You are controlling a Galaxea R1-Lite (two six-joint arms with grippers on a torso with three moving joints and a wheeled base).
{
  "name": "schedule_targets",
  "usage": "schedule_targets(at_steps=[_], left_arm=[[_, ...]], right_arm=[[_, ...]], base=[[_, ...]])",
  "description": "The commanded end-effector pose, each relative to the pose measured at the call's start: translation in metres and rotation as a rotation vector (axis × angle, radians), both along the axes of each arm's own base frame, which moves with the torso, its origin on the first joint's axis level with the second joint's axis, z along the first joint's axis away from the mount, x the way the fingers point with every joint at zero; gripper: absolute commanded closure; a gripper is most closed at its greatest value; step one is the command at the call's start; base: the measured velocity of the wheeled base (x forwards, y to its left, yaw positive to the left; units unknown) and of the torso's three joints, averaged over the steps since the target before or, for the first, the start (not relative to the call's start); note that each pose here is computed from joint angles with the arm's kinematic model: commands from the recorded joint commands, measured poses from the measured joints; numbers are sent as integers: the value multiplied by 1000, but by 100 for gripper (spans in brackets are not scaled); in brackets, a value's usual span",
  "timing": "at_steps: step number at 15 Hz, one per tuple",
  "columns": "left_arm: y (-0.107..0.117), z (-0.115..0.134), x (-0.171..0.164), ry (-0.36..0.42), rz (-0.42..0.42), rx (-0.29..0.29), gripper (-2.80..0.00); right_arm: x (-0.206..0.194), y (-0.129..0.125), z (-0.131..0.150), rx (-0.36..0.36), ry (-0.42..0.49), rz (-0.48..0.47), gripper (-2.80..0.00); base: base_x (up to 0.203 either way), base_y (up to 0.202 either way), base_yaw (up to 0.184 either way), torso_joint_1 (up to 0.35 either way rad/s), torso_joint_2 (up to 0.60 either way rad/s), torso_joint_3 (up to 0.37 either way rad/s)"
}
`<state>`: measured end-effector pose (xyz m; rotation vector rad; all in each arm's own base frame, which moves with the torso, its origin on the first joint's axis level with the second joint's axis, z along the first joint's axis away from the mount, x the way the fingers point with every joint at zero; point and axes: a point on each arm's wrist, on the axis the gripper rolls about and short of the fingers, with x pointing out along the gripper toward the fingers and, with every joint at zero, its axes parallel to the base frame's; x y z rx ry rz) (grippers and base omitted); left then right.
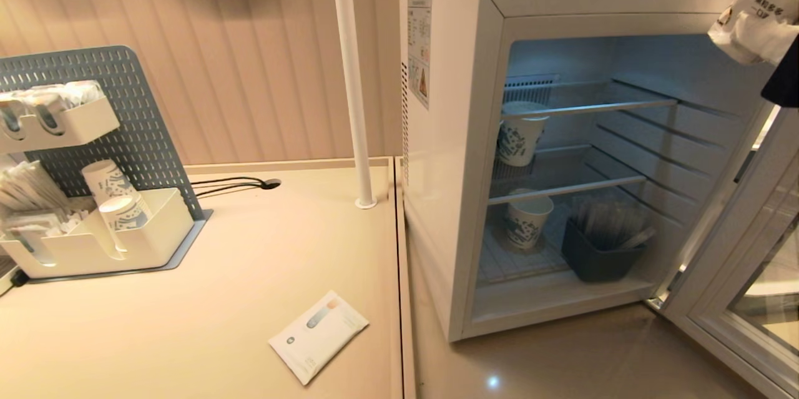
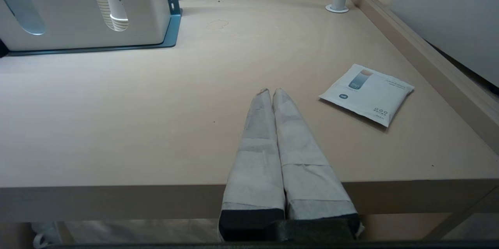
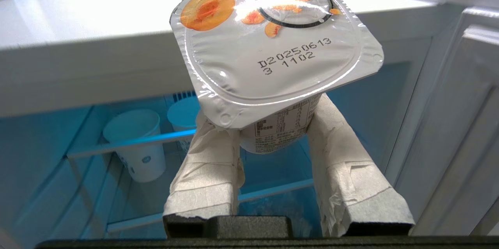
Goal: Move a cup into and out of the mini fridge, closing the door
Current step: Place the yoghurt on the freezer
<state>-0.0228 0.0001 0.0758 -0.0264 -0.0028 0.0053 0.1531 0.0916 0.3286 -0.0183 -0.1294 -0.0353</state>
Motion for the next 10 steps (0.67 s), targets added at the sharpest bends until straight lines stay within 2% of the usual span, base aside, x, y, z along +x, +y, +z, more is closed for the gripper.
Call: schedule_targets(at_steps=[1,5,7,10], left_arm=[[0,0,0,1,1,-1,0],[0,0,0,0,1,-1,0],[0,0,0,1,1,-1,0],[0,0,0,1,1,-1,0]], right_arm=[[-4,-2,19,24,-35,-3,0],[-4,-3,71,35,-56,6,0],[5,3,94,18,-36,21,0],[43,24,106,-30,32,34,0]], base=[[0,0,0,0,0,0],[0,0,0,0,0,0],[0,0,0,0,0,0],[0,0,0,0,0,0]])
